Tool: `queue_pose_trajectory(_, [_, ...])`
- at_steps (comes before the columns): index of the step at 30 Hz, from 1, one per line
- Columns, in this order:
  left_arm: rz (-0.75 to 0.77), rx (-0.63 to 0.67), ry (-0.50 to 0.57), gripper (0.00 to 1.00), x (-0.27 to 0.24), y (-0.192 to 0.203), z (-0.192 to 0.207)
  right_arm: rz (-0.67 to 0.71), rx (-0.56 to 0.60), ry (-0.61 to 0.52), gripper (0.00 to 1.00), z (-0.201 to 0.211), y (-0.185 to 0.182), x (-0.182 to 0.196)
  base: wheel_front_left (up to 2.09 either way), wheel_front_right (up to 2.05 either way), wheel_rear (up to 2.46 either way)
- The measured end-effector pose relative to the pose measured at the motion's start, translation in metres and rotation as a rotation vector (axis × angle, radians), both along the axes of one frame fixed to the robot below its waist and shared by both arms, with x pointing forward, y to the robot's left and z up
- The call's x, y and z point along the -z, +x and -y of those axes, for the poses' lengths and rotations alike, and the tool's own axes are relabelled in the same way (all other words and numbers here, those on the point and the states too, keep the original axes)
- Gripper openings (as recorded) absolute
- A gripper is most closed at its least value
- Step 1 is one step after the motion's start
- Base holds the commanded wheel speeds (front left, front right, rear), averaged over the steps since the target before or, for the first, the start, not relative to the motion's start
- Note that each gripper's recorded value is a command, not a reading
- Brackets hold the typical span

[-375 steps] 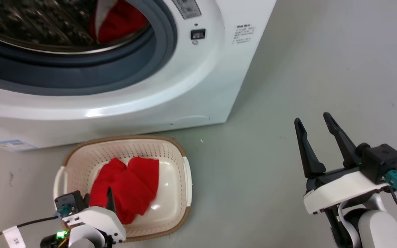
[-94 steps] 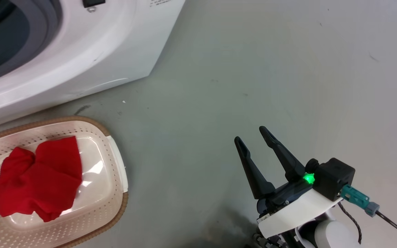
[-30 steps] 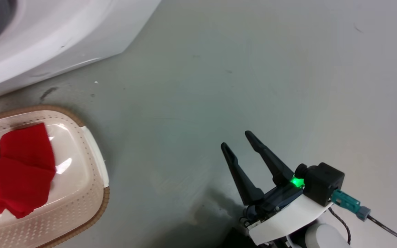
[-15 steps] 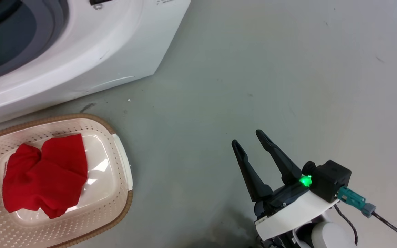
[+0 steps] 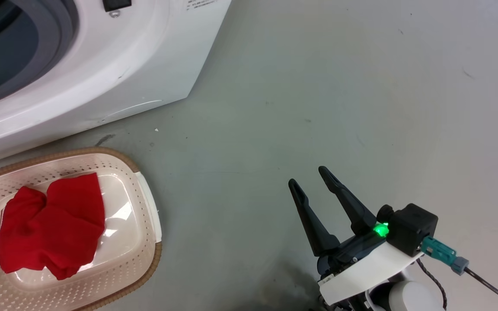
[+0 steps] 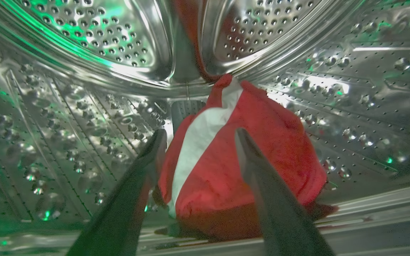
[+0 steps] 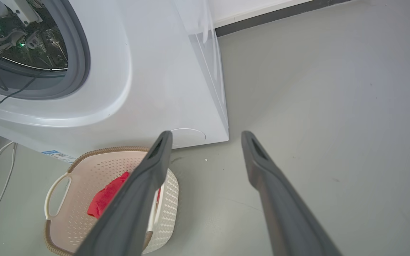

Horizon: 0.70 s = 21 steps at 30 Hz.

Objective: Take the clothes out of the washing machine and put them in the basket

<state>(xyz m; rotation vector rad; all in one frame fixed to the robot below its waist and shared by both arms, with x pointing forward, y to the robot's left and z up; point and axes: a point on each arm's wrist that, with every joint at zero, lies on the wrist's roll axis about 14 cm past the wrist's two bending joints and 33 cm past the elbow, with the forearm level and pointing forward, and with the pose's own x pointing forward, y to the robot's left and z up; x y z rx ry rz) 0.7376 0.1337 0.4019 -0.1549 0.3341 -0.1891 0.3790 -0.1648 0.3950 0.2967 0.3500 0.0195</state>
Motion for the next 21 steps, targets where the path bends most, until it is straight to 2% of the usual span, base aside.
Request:
queue_pose_trajectory(12, [-0.242, 0.043, 0.058, 1.0, 0.026, 0.019, 0.011, -0.068, 0.01, 0.01, 1.0, -0.002, -0.009, 0.018, 0.0, 0.0, 0.0])
queue_pose_trajectory(21, [-0.393, 0.077, 0.069, 1.0, 0.061, 0.027, 0.039, -0.138, 0.033, 0.015, 1.0, -0.002, -0.022, 0.034, 0.0, 0.0, 0.0])
